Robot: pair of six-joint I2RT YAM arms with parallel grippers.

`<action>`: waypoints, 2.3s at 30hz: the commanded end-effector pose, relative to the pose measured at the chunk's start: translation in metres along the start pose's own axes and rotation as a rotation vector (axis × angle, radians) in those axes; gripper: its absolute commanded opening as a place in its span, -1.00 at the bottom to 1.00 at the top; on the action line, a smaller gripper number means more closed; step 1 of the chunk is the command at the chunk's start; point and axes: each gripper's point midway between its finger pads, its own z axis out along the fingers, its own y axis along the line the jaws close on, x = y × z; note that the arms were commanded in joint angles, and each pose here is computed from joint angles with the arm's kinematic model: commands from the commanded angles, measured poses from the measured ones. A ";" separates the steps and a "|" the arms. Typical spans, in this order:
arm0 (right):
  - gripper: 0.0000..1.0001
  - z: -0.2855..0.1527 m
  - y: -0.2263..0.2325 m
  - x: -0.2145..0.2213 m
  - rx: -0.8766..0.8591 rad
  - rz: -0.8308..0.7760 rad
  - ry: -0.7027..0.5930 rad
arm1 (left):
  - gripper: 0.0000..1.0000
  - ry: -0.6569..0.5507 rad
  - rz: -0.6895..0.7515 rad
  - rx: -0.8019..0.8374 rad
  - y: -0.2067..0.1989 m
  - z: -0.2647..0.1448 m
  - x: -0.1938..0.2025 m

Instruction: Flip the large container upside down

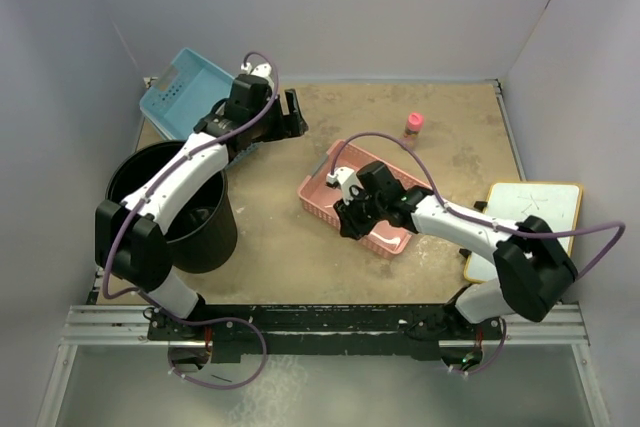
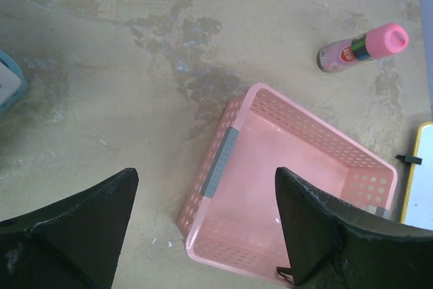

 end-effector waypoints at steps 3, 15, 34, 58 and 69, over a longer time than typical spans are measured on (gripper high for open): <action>-0.75 0.004 -0.002 -0.021 0.033 -0.004 -0.025 | 0.58 -0.056 -0.046 0.093 -0.019 -0.014 -0.013; -1.00 -0.046 0.054 -0.144 -0.194 0.266 -0.313 | 0.59 -0.285 -0.050 0.304 -0.083 -0.100 -0.080; -1.00 -0.083 0.057 -0.214 -0.950 0.997 -0.521 | 0.64 -0.579 0.033 0.453 -0.103 -0.200 -0.120; -0.19 -0.046 -0.081 -0.023 0.364 1.028 -0.157 | 0.61 -0.312 0.084 0.321 -0.074 -0.119 -0.064; -0.05 -0.048 -0.069 -0.029 0.079 1.105 -0.300 | 0.61 -0.252 0.072 0.353 -0.077 -0.104 -0.049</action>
